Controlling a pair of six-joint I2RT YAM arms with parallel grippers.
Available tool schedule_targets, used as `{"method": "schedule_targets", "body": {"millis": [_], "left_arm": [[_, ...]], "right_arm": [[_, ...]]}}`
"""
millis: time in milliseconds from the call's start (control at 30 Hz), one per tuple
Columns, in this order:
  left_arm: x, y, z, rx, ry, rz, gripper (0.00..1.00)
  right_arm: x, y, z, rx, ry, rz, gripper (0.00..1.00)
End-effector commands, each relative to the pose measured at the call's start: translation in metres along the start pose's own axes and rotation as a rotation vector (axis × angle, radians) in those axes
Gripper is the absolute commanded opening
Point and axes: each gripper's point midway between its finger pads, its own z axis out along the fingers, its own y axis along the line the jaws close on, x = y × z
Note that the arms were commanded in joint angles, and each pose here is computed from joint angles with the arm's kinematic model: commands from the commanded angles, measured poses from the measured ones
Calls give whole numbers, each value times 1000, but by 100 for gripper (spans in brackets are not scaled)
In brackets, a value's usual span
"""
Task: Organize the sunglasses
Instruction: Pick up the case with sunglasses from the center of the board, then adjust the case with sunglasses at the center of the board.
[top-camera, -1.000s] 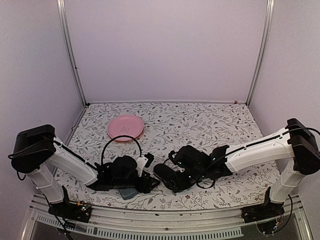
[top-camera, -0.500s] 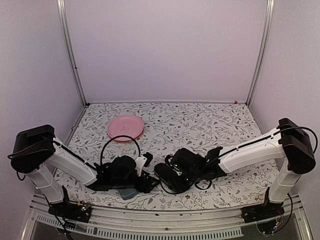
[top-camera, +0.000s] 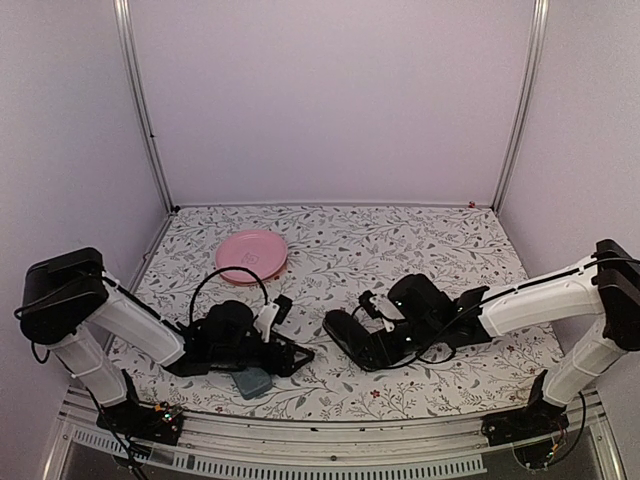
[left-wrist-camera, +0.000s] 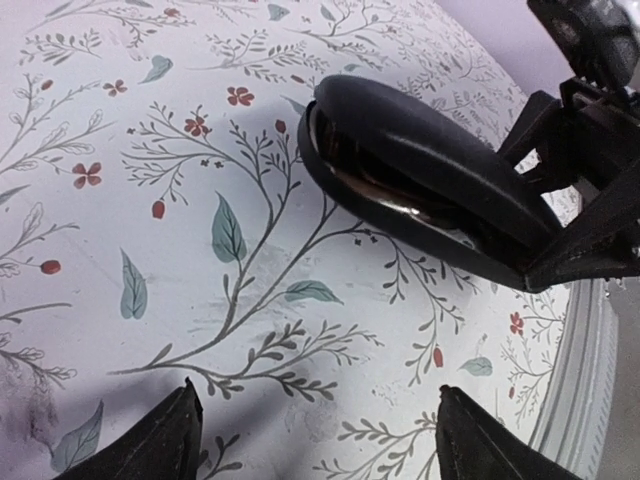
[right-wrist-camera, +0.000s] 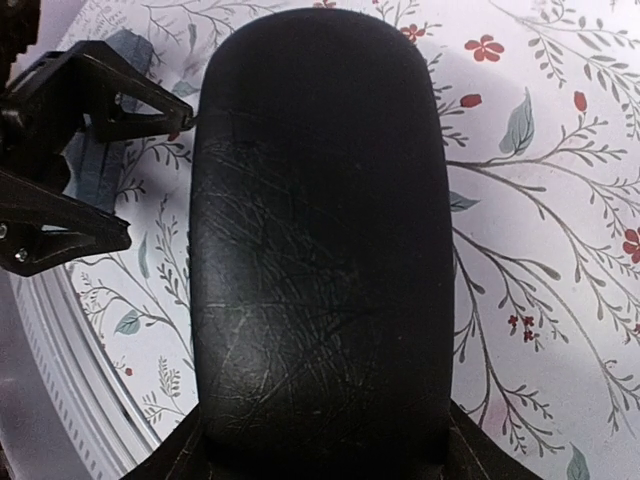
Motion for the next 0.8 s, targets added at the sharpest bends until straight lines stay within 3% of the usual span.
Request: {"method": "schedule_targets", "body": {"millis": [0,367,767], "left_arm": [[-15,-19,-4,128,-44,8,81],[-53,-68,-30,434,-196,84,85],[-65,-100,-53,605,-213,247,91]], "right_arm": [[-30,32,-24,-210,-127,0,42],[-41,69,-61,-426,-191,-142,41],[-31,96,-85,-581,-187,-331,41]]}}
